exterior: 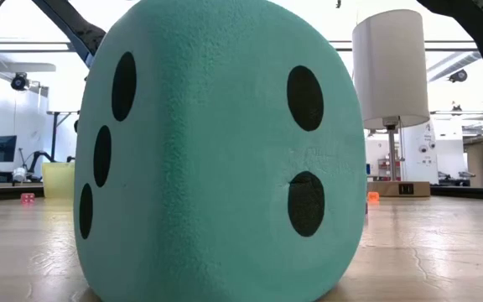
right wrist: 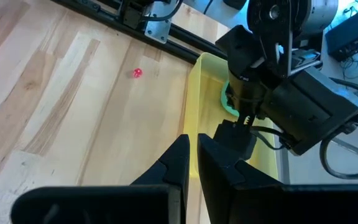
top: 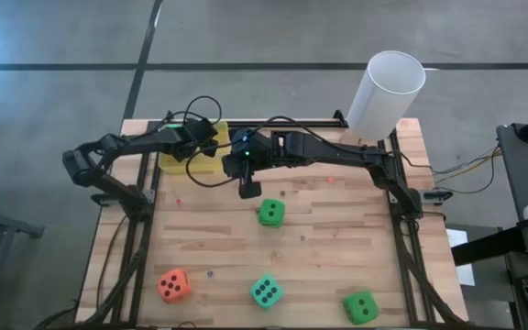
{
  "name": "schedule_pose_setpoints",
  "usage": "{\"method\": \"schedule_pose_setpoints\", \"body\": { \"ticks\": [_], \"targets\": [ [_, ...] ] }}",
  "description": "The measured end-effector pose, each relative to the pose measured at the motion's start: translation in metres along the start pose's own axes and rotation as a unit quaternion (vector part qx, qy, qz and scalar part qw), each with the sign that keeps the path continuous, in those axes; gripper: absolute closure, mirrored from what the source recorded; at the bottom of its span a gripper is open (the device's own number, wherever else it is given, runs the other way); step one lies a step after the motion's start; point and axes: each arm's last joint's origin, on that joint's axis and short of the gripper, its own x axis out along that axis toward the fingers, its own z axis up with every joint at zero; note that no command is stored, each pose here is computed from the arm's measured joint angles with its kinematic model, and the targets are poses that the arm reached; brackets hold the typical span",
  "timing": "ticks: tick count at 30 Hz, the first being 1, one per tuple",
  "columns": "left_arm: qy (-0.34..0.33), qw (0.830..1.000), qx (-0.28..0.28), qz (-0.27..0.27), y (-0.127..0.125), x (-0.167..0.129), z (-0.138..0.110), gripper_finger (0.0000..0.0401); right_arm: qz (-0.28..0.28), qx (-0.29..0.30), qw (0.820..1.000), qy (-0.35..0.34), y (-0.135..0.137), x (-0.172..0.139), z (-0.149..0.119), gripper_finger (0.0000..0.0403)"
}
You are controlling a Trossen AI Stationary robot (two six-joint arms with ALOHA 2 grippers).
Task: Pick & Place Dice
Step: Put the top blue large die into the yellow container, then put the orange large die into the yellow container
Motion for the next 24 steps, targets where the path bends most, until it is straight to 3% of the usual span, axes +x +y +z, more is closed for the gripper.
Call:
{"method": "schedule_pose_setpoints", "body": {
  "ticks": [12, 24],
  "targets": [
    [-0.058, 0.997, -0.025, -0.048, 0.017, -0.037, 0.010, 0.0083, -0.004, 0.006, 1.000, -0.010, -0.005, -0.034, 0.006, 0.0374],
    [-0.081, 0.985, 0.045, -0.148, 0.028, -0.096, -0.011, 0.0099, 0.032, 0.004, 0.999, 0.019, 0.012, -0.089, 0.008, 0.0374]
  ]
}}
